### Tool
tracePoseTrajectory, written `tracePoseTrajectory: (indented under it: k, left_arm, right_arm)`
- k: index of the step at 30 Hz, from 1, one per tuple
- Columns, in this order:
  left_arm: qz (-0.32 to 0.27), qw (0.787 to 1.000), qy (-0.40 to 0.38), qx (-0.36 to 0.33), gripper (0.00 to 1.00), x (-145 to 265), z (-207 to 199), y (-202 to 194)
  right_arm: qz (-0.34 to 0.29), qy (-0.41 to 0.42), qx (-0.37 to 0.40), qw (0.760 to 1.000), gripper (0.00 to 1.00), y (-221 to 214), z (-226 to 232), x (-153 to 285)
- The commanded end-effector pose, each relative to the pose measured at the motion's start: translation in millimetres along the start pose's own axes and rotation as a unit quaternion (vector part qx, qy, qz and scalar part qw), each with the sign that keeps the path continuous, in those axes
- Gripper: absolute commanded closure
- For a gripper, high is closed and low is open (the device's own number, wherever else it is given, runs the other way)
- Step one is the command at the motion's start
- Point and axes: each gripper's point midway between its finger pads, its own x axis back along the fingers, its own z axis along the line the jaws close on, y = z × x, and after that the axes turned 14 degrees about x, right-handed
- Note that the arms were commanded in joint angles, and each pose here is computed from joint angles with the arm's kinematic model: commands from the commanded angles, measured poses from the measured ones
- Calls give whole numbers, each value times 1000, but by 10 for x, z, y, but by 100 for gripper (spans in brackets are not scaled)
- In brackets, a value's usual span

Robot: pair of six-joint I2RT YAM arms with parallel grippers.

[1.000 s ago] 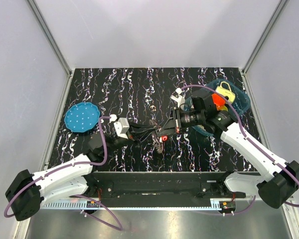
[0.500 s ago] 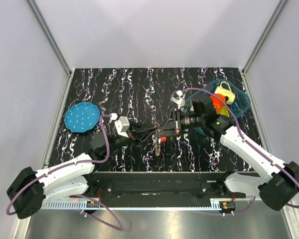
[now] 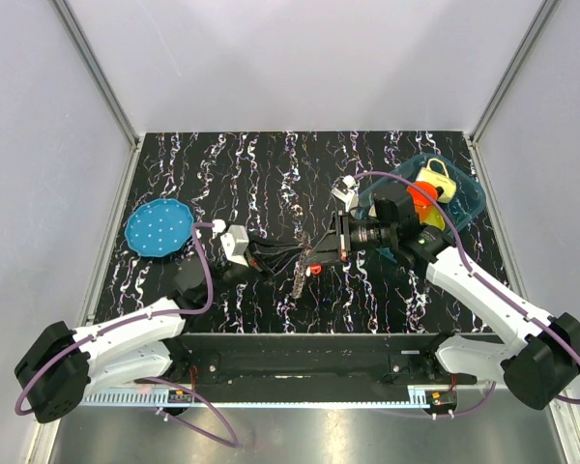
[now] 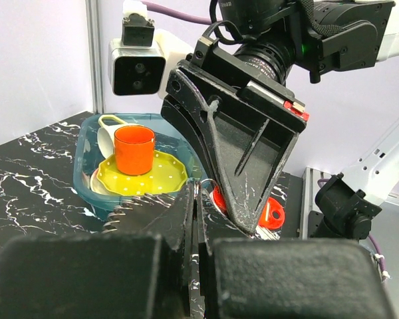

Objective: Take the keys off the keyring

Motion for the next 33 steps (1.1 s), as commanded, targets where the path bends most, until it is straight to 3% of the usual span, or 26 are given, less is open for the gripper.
tracePoseTrajectory:
  k: [1, 7, 20, 33]
  left_arm:
    - [-113, 992, -39, -36, 100, -54, -240, 644]
    - [-126, 990, -40, -39, 100, -34, -249, 677]
    - [-135, 986, -78, -62, 100, 57, -407, 697]
    - [-117, 990, -37, -73, 100, 62, -251, 636]
  right_arm:
    - [-8, -15, -11, 1000, 100, 7, -99, -24]
    - [-23, -2, -60, 998, 100, 55, -127, -103]
    - [33, -26, 17, 999, 100, -42, -376, -188]
    - [16, -42, 36, 998, 100, 55, -293, -106]
